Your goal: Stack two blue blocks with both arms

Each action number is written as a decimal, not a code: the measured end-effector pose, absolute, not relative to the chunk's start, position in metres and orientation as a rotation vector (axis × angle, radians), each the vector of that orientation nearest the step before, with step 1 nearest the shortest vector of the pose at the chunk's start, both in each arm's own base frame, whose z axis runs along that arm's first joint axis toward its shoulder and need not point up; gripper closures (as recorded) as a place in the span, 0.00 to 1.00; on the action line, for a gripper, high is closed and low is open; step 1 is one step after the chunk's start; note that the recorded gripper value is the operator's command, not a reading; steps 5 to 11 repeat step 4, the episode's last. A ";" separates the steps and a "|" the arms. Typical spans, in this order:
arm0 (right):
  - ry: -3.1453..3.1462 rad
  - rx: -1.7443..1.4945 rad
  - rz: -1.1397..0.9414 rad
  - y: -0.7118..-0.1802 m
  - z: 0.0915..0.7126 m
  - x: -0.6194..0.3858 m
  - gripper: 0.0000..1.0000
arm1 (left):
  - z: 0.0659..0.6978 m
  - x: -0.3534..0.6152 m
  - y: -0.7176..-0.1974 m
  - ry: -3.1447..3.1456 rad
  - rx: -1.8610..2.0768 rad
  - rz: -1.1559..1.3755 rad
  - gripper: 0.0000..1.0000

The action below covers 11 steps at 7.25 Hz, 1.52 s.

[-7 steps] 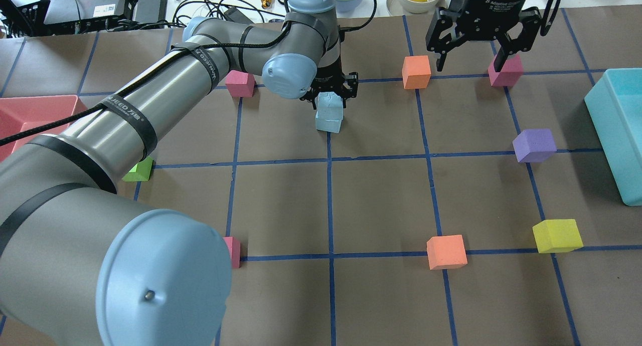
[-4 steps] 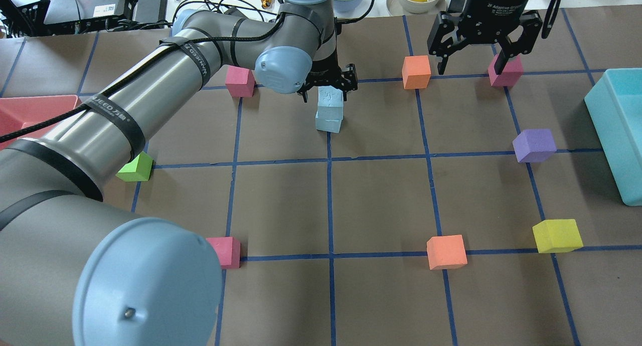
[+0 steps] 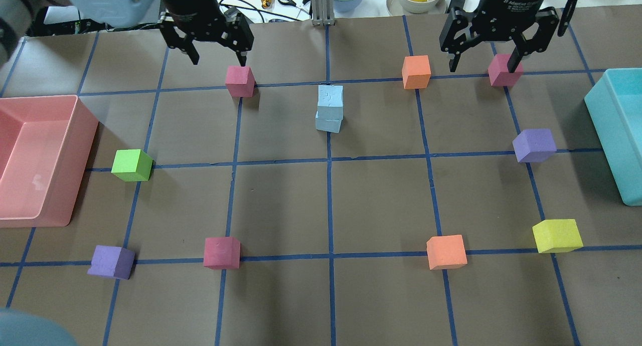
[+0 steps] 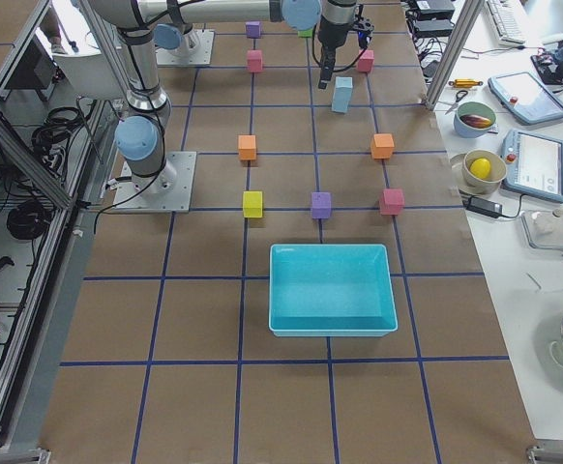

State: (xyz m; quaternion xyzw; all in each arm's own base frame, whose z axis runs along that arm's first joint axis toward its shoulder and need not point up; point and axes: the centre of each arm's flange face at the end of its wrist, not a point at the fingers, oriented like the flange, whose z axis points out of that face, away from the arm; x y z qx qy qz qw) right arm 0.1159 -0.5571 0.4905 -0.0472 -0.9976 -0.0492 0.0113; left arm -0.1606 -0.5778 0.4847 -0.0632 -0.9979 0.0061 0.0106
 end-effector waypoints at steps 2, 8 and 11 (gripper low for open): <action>-3.114 -0.144 -0.173 -0.553 0.484 0.117 0.00 | 0.497 -0.149 -0.520 -3.113 -0.184 0.006 0.00; -3.114 -0.152 -0.146 -0.547 0.493 0.117 0.00 | 0.507 -0.127 -0.512 -3.107 -0.123 0.114 0.00; -3.114 -0.152 -0.146 -0.547 0.493 0.117 0.00 | 0.507 -0.127 -0.512 -3.107 -0.123 0.114 0.00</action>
